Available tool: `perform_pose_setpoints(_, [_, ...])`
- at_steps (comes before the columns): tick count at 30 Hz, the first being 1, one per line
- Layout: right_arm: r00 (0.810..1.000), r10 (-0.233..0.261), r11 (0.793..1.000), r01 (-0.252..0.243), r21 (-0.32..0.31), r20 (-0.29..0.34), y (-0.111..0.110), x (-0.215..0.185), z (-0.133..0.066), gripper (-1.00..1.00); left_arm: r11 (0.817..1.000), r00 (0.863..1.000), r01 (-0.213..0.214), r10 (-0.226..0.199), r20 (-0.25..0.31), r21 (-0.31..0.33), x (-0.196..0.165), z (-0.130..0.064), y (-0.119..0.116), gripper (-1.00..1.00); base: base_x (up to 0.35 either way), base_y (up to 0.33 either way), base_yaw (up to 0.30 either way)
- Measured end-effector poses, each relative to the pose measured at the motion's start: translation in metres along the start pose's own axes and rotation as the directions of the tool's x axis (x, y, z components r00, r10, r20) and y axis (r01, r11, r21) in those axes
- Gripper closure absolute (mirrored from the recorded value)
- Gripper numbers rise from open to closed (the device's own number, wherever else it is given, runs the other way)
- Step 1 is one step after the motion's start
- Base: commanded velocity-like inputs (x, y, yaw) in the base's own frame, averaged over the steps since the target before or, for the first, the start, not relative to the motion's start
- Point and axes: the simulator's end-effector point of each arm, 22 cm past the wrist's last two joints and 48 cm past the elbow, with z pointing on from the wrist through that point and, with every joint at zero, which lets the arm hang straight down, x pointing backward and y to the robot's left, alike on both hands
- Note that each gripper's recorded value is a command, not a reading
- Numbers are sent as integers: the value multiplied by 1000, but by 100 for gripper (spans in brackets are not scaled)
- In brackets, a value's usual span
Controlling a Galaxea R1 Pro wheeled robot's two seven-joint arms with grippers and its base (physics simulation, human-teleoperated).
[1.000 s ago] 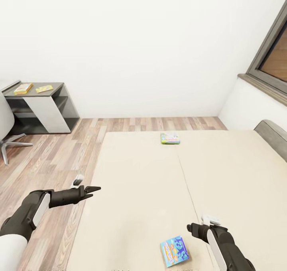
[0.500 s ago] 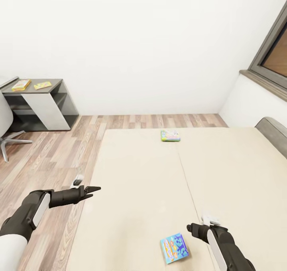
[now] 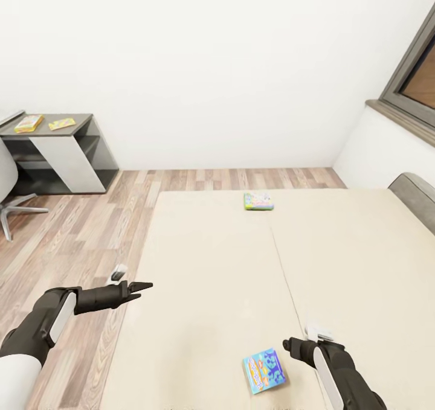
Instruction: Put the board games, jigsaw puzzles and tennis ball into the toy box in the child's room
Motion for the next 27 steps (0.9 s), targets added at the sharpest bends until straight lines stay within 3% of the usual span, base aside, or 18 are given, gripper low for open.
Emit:
perform_pose_setpoints(16, [1000, 0, 1000, 0, 3, -20, -1, 6, 7, -100, 1000, 1000, 20, -20, -16, -8, 7, 6, 11, -100, 0, 0, 0])
perform_pose_setpoints(27, [999, -1, 1000, 2, -22, 32, 15, -42, 7, -100, 999, 999, 33, -33, -26, -15, 11, 10, 19, -100, 0, 0, 0])
